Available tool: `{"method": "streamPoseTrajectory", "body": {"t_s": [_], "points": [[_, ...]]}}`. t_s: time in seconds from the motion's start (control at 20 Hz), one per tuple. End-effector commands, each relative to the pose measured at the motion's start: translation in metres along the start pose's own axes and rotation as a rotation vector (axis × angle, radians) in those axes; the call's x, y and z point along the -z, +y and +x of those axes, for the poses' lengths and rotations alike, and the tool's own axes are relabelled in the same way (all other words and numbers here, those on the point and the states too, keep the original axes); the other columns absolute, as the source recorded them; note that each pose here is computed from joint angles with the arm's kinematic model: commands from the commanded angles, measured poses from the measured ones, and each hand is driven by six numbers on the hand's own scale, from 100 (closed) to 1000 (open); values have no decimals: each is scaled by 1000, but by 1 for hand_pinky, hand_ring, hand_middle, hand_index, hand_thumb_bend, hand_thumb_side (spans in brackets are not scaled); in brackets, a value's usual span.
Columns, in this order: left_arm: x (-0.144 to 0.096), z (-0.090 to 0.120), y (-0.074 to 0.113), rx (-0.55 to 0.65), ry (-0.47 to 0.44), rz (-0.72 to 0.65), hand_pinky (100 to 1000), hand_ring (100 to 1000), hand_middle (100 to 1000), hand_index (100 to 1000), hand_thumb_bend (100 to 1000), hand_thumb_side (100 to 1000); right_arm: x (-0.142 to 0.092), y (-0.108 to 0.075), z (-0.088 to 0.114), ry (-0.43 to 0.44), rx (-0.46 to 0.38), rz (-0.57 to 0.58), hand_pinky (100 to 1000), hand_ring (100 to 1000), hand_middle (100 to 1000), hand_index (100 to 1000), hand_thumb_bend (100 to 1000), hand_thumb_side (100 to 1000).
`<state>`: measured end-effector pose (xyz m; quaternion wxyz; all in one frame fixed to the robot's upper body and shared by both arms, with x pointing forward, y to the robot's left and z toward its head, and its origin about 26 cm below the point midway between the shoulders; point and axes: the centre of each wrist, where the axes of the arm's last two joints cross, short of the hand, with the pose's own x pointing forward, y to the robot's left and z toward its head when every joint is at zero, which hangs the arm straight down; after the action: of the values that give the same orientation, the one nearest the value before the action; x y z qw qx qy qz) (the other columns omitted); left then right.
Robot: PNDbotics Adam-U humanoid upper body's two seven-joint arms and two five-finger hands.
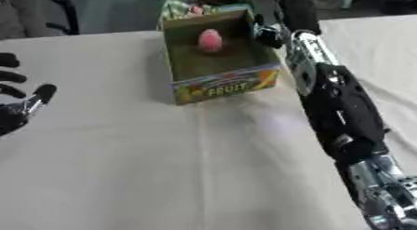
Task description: Pick up objects on the table and place them in the box.
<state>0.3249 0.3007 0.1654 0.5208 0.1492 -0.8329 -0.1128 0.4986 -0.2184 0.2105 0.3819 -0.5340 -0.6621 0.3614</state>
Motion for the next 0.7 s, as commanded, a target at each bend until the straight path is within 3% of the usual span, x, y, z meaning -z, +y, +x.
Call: {"method": "streamPoseTrajectory", "body": {"t_s": [0.05,0.2,0.45,0.7], "points": [[2,6,9,22,-22,21,499,606,629,706,626,100,3,-31,-29,-39,41,-75,805,916,829,965,100,331],[1,5,11,26,-17,31,498,606,629,706,627,100,-12,-39,-62,-48,156,-78,801,927,813,965,100,361],[0,3,12,30,-12,39,498,606,628,704,631,100,-40,-50,-100,-13,384,-138,790,933,770,921,100,414],[-1,2,13,31,-8,45,498,606,629,705,640,109,-68,-54,-126,60,493,-187,770,919,743,897,100,447]]}}
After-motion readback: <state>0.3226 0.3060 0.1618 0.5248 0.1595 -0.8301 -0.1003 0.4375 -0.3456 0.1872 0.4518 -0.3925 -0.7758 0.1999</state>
